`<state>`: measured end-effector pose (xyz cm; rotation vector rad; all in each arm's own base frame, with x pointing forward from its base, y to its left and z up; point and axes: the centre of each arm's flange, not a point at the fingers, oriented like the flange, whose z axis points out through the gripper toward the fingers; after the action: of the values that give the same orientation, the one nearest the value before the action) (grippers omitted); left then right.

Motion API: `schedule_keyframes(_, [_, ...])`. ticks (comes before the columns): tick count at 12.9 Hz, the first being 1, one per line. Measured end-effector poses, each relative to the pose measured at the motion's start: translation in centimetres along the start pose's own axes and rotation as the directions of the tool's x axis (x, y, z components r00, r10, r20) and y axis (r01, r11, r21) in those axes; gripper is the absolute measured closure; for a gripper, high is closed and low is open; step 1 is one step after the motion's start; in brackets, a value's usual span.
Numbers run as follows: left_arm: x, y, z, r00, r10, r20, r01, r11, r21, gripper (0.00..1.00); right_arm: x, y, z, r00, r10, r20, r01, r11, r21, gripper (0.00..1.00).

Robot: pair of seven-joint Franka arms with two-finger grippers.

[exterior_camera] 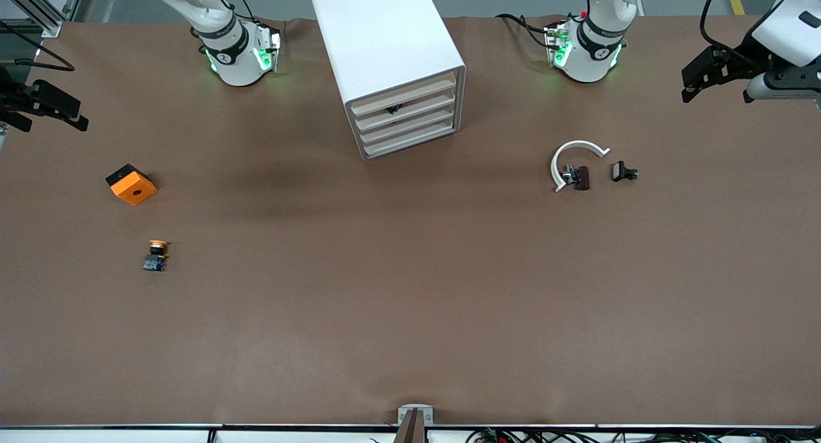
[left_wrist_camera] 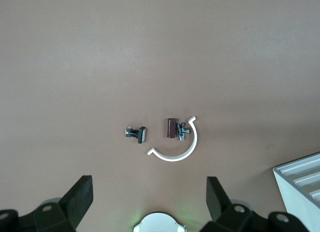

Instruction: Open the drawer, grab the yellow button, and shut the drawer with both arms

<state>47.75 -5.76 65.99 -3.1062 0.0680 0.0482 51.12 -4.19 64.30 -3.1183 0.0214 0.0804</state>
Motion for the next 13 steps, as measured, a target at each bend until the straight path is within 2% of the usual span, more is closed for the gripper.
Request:
schedule_keyframes(3, [0.1, -0.1, 0.1, 1.000, -0.003, 0.001, 0.003, 1.000, 0.000, 0.00, -0.1, 0.4, 0.2, 1.000, 0.007, 0.003, -0.007, 1.000, 0.001, 0.00])
schedule_keyframes(9, [1.3, -0.5, 0.2, 1.000, -0.010, -0.009, 0.009, 1.000, -0.006, 0.00, -0.3, 0.4, -0.2, 1.000, 0.008, -0.025, -0.008, 1.000, -0.003, 0.00])
schedule_keyframes(13, [1.7, -1.2, -0.1, 1.000, -0.023, -0.016, 0.023, 1.000, -0.008, 0.00, -1.2, -0.2, 0.0, 0.999, -0.006, -0.051, 0.004, 0.999, -0.034, 0.00])
